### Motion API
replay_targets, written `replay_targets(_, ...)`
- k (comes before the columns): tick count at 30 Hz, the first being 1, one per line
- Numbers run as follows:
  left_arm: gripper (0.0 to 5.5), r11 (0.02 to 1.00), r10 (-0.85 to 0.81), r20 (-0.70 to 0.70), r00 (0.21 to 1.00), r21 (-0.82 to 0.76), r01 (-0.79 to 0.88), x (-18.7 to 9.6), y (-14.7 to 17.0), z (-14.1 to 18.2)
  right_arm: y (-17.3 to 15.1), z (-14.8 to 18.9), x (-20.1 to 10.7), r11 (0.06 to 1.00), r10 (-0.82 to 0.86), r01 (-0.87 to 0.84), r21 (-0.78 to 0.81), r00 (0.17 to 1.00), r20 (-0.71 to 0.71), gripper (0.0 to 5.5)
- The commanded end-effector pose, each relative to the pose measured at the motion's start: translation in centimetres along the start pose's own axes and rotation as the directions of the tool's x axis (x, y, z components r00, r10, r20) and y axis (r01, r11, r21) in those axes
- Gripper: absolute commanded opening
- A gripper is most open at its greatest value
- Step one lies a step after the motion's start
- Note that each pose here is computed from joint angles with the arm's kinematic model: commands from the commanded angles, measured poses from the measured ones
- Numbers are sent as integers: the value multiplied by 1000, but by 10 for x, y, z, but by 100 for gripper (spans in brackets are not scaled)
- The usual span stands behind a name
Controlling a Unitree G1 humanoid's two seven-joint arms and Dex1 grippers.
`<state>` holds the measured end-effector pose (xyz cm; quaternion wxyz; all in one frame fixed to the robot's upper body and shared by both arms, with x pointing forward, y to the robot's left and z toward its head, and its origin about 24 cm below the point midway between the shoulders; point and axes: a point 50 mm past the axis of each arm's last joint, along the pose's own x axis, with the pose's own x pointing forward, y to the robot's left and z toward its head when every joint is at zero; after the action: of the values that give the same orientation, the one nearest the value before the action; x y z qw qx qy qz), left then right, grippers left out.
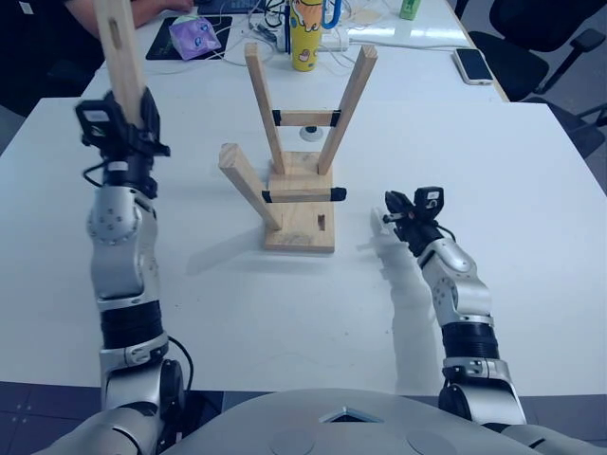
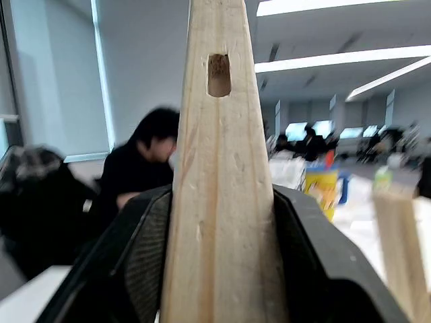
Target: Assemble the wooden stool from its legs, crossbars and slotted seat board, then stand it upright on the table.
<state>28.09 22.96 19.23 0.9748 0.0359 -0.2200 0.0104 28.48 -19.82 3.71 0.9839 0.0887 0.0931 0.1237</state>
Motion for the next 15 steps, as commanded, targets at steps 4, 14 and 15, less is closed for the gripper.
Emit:
replay_targets(4, 207, 871, -423, 273, 864, -142, 471, 15, -16, 94, -17, 15, 1, 997, 34, -37, 63, 998, 48, 176)
replay_targets(14, 207, 303, -846, 282, 453, -444, 843, -35, -110, 99, -14, 33, 10, 984, 148, -155, 85, 985, 88, 329)
replay_targets(15, 207, 264, -873, 249, 420, -483, 835, -44, -118, 87, -13, 39, 8, 973, 203, -212, 96, 974, 99, 341)
